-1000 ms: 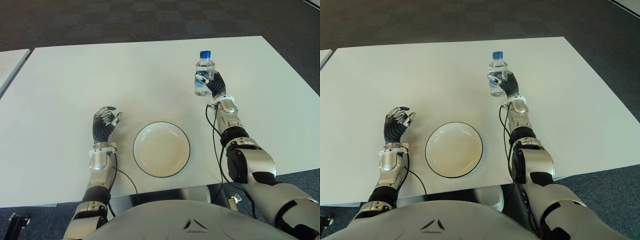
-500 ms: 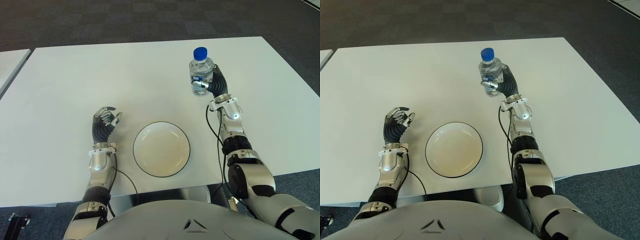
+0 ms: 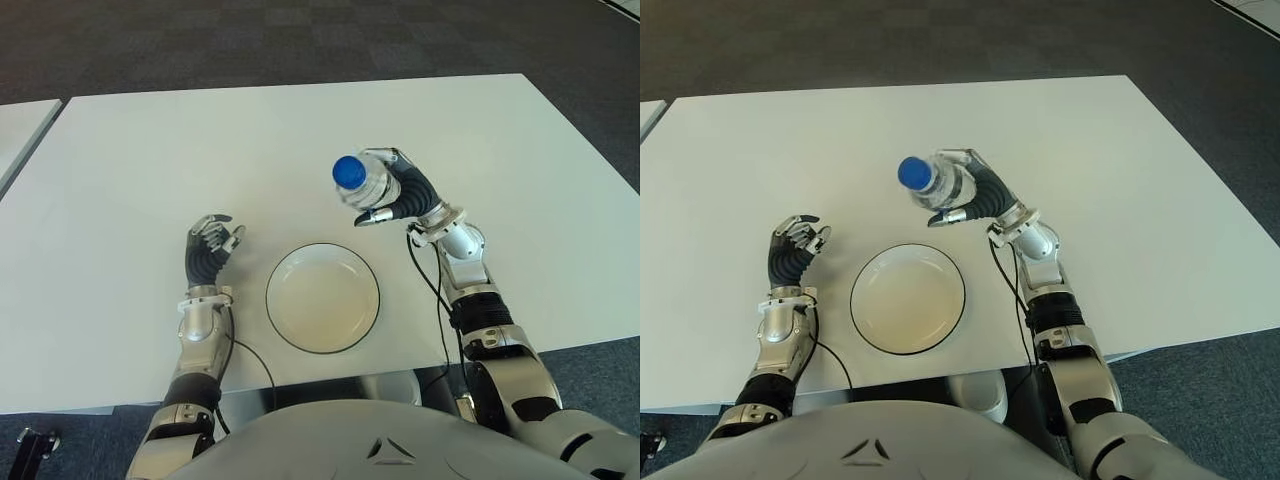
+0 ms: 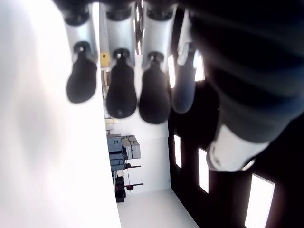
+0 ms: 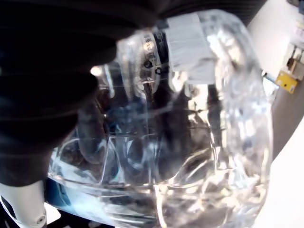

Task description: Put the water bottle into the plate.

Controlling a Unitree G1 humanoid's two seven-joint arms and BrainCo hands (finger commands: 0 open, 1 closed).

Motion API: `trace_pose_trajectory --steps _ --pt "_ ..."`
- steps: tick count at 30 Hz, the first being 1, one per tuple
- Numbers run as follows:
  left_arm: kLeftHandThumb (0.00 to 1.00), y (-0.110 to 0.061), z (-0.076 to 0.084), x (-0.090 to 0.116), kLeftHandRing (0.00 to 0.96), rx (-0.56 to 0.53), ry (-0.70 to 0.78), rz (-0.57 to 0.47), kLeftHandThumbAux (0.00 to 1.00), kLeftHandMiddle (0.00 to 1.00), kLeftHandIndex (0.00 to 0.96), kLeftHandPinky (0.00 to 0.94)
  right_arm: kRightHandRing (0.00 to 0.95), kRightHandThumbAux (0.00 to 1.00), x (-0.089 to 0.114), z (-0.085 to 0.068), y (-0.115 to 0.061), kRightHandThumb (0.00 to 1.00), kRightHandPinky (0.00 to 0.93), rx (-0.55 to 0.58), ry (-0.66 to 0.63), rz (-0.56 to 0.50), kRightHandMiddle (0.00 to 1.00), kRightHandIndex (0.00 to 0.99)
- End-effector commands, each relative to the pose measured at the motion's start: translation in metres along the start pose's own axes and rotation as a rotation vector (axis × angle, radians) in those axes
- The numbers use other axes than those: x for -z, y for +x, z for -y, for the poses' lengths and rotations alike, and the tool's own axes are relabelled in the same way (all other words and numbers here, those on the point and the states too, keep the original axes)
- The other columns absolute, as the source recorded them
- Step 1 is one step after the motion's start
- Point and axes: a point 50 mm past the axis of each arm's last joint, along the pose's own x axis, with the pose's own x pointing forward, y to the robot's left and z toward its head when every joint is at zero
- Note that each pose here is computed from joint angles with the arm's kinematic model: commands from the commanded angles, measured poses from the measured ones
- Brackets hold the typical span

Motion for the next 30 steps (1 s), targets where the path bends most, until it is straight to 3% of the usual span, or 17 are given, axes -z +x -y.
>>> trace_pose_trajectory --steps 1,18,24,30 --pt "0.694 -0.013 -0.002 0.011 0.736 0.010 0.021 -0.051 0.721 0.737 0.434 0.719 0.886 0.721 -0.006 -0.004 -0.005 0.701 0.867 -0.103 -0.030 -0.008 0.887 0.439" --pt "0.694 -0.012 -0.003 0.011 0.742 0.021 0.014 -0.053 0.721 0.741 0.434 0.718 0.897 0.725 -0.006 -0.022 -0.010 0.699 0.884 -0.380 -0.149 -0.010 0.893 0.438" --pt "0.694 -0.012 -0.003 0.010 0.745 0.021 0.014 -0.053 0.721 0.743 0.434 0.724 0.896 0.725 -0.006 -0.033 -0.015 0.700 0.876 -0.431 -0.187 -0.070 0.892 0.438" --pt "0.694 -0.012 -0.004 0.010 0.740 0.019 0.010 -0.055 0.721 0.740 0.434 0.706 0.880 0.723 -0.012 -0.044 -0.016 0.702 0.863 -0.438 -0.267 -0.194 0.880 0.440"
